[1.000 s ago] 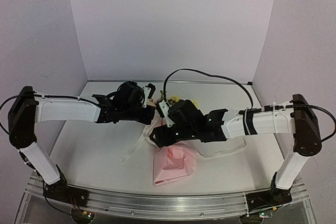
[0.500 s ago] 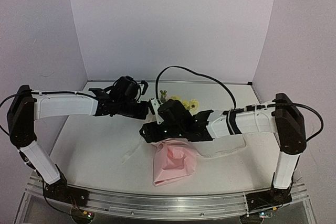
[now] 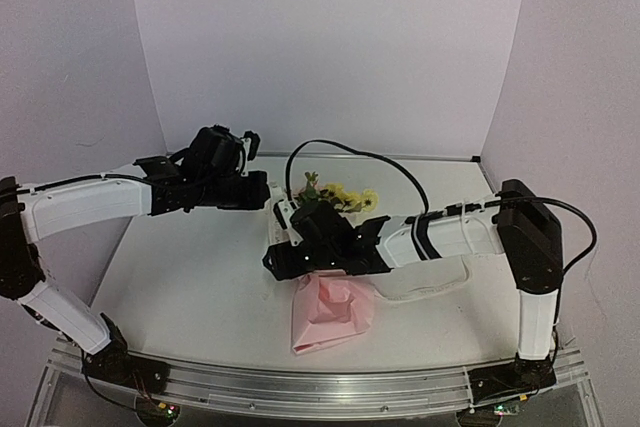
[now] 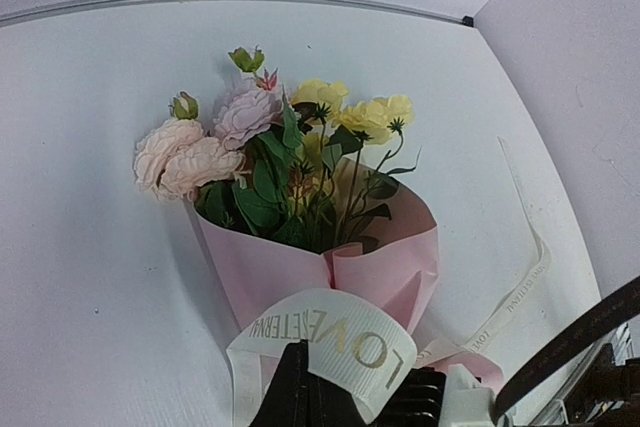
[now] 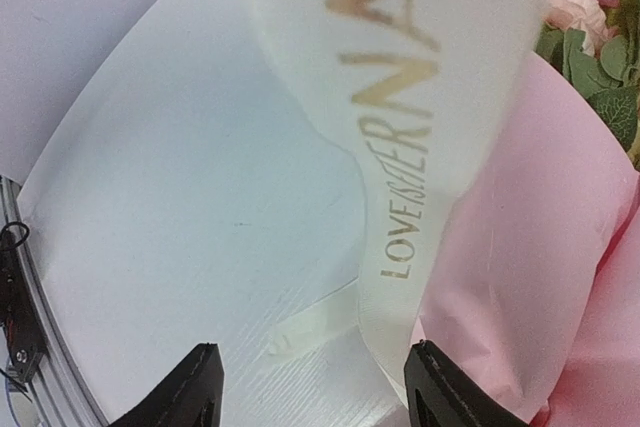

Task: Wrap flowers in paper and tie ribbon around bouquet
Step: Pass from the left arm to the right

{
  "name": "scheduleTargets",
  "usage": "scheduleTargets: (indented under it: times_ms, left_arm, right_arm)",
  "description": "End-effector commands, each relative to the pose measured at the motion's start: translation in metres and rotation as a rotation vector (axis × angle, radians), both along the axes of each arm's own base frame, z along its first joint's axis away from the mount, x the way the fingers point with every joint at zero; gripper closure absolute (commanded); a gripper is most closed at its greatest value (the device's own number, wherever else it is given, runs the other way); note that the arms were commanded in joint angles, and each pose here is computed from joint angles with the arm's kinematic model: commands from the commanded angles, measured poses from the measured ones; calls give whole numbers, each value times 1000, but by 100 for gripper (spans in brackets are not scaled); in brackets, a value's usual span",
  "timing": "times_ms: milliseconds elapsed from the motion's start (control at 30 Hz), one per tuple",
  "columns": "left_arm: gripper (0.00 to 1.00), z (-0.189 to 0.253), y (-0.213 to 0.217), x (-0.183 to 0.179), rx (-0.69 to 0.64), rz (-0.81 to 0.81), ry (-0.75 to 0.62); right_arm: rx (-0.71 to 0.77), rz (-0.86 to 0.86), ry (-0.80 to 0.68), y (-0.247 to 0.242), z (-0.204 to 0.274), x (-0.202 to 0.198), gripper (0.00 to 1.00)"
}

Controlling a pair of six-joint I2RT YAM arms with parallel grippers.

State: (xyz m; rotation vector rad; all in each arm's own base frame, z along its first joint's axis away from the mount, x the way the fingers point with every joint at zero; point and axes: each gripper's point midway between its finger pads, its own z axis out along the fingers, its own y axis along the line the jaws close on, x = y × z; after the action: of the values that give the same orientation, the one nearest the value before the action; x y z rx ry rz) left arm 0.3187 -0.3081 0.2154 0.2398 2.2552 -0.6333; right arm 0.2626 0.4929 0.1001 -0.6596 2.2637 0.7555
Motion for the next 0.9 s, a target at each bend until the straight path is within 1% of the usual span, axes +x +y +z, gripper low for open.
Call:
scheduleTargets:
  times_ms: [0,200,433,600,867]
  left_arm:
    - [100,13,10,-7,-18,21,-2]
    - [100,14,21,-14,-17,45,2]
    - [100,19,32,-26,-23,47,18]
    - [100,20,34,-35,-27,25,36]
    - [100,22,39,-43,-26,13,51]
  right_arm:
    - [50,5,-29,15,20,6,36]
    - [54,-51,-61,13,26,17,36]
    - [99,-92,-98,9,53,23,36]
    - [119,-75,-102,20,59,27,35]
    - [156,-65,-125,36,75,34,37]
